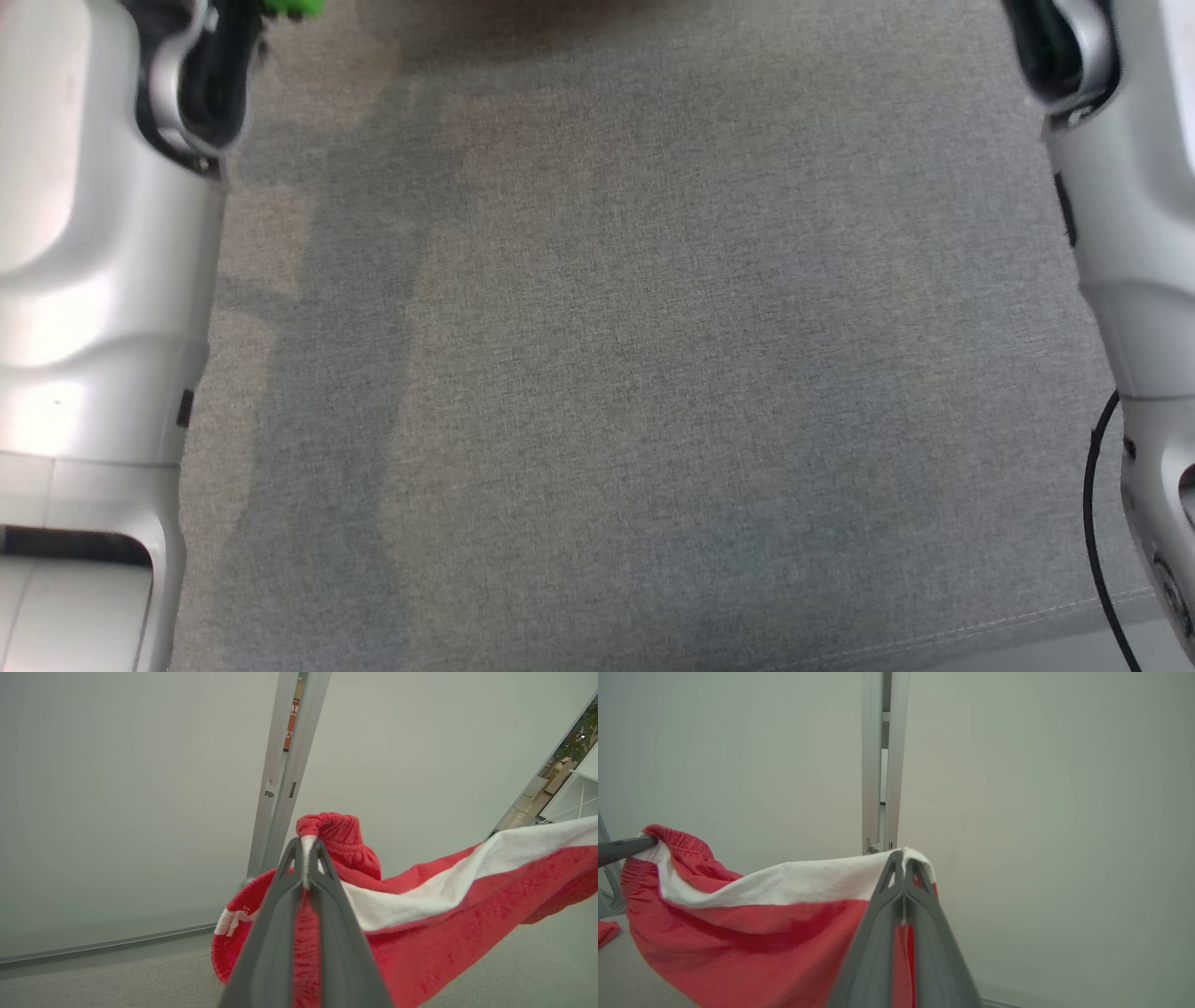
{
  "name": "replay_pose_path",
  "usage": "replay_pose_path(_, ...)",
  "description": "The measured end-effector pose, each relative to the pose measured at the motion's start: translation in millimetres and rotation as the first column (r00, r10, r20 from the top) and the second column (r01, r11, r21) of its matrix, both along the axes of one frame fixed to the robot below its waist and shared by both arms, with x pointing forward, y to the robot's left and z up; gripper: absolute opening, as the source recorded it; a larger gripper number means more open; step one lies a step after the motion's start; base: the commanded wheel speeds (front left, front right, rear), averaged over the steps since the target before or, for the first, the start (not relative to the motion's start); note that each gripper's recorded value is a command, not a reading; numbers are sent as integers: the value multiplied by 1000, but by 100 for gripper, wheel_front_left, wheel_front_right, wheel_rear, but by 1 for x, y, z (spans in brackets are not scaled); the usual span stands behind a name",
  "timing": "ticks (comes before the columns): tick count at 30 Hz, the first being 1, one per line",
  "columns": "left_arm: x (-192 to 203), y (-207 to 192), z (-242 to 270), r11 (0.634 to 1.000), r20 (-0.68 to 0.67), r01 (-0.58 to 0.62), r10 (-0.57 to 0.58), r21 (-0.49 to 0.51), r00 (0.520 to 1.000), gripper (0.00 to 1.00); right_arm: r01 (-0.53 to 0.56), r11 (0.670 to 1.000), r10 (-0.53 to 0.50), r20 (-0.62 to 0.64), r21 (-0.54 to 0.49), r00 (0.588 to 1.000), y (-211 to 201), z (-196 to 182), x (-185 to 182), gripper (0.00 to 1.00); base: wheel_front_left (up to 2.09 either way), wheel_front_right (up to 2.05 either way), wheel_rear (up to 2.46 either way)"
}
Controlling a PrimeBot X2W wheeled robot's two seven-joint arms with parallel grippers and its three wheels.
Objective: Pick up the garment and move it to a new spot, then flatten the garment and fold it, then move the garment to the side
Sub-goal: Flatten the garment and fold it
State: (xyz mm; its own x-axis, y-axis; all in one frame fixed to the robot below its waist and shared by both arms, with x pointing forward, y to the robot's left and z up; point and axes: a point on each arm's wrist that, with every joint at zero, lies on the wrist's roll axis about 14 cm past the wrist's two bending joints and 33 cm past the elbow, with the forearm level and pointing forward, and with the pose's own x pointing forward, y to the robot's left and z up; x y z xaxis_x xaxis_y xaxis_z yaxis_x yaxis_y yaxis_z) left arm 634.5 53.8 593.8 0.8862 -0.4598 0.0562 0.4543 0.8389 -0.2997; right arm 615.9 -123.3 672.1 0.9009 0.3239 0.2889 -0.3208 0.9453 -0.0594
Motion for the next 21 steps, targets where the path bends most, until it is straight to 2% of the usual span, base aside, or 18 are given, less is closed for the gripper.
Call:
replay_pose_path(3,-7,2,-66,1000,-136,3,1,24,991,0,-12,1000,12,-114,-1,993,3,-60,2,0,0,0,0)
replay_pose_path(7,-33,-9,-119,999,-255,50,-46,7,966,0,-14,1000,16,-199,14,980,-1,-108,-6,0,0,0,0)
replay_pose_path(15,-93,-19,-146,988,-334,153,-152,-23,930,0,-5,999,17,-229,52,973,-12,-131,-36,0,0,0,0)
replay_pose_path(21,-145,-29,-154,964,-413,261,-259,-52,873,0,9,997,11,-266,75,964,-21,-143,-63,0,0,0,0)
